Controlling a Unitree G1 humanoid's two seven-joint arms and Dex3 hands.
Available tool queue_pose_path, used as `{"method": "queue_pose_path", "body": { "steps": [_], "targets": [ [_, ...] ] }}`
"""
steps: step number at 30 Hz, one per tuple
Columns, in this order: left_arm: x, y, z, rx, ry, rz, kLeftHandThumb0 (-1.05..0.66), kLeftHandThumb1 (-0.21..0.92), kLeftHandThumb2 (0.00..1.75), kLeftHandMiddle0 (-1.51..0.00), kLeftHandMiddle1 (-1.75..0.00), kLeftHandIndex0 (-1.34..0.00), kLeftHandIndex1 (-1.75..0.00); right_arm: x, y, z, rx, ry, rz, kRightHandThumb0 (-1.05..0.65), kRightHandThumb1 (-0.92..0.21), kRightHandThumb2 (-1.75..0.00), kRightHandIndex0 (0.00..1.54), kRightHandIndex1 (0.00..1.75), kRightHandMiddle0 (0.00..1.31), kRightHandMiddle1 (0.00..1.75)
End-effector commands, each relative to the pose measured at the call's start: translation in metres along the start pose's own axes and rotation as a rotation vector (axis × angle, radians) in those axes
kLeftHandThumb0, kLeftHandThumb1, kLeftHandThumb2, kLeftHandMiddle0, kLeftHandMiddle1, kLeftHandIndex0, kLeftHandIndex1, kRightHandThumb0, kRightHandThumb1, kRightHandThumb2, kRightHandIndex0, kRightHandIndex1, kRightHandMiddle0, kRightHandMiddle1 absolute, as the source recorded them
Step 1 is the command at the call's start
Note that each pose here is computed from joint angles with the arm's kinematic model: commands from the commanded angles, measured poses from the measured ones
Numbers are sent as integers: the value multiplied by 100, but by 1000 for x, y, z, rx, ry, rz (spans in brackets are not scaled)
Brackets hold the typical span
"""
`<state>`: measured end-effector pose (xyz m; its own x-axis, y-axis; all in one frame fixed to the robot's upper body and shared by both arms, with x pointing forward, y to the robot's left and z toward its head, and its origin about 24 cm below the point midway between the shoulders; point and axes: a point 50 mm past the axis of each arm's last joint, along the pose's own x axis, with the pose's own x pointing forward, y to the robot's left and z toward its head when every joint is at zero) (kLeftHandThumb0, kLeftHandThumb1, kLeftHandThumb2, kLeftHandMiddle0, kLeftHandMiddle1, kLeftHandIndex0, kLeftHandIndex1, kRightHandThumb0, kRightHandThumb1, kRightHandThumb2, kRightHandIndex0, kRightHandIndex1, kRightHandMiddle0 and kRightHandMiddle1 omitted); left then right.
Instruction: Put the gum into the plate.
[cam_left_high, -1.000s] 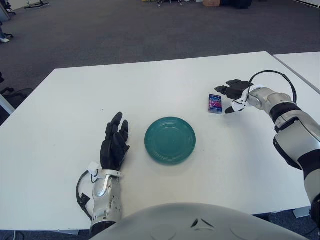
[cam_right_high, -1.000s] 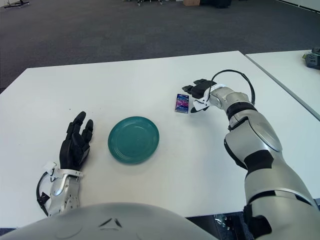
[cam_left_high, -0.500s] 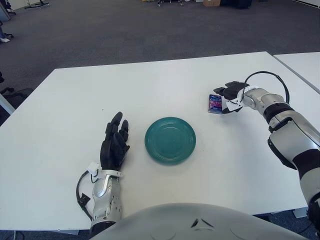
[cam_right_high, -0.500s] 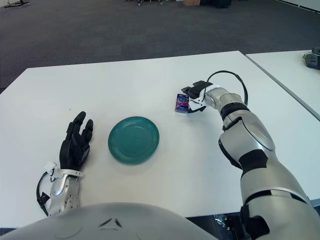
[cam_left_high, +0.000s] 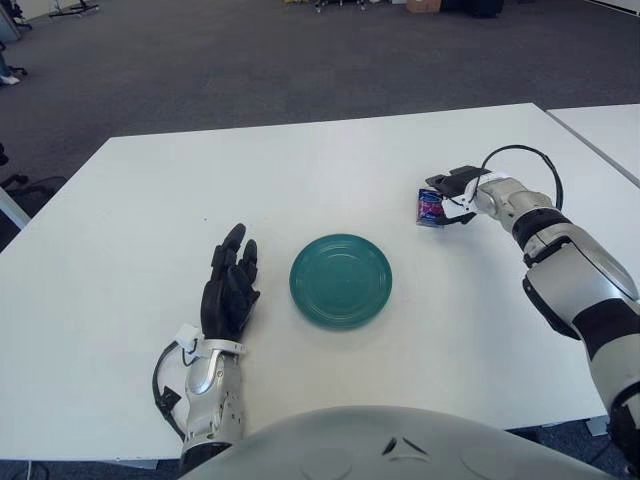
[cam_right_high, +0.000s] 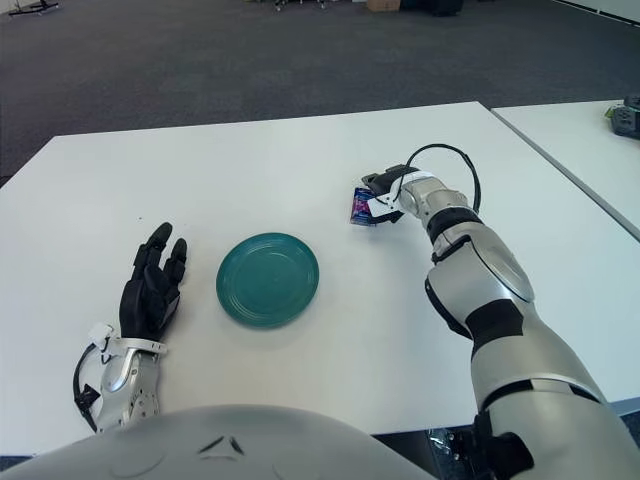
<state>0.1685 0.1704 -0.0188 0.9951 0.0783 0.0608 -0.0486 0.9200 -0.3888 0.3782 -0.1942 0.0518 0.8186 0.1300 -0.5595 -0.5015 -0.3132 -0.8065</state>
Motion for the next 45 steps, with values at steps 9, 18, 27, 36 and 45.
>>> {"method": "queue_pose_path", "body": {
  "steps": [9, 18, 27, 36, 45],
  "targets": [
    [-17, -5, -22, -87, 81, 62, -100, 92, 78, -17, 0, 0, -50, 3, 5, 10, 51, -6, 3, -105, -92, -64, 0, 0, 0, 0],
    [-17, -7, -23, -91, 80, 62, -101, 92, 77, -18, 0, 0, -52, 5, 11, 14, 37, 2, 23, -105, -92, -63, 0, 0, 0, 0],
    [-17, -9, -23, -98, 80, 62, -101, 92, 78, -18, 0, 0, -50, 6, 21, 17, 21, 4, 56, -105, -92, -67, 0, 0, 0, 0],
    [-17, -8, -23, -104, 80, 71, -102, 92, 79, -18, 0, 0, -48, 6, 40, 16, 25, 43, 95, -105, -92, -71, 0, 0, 0, 0],
    [-20, -9, -22, -110, 76, 73, -101, 92, 79, -18, 0, 0, -50, 5, 50, 13, 26, 66, 111, -105, -92, -70, 0, 0, 0, 0]
  ]
}}
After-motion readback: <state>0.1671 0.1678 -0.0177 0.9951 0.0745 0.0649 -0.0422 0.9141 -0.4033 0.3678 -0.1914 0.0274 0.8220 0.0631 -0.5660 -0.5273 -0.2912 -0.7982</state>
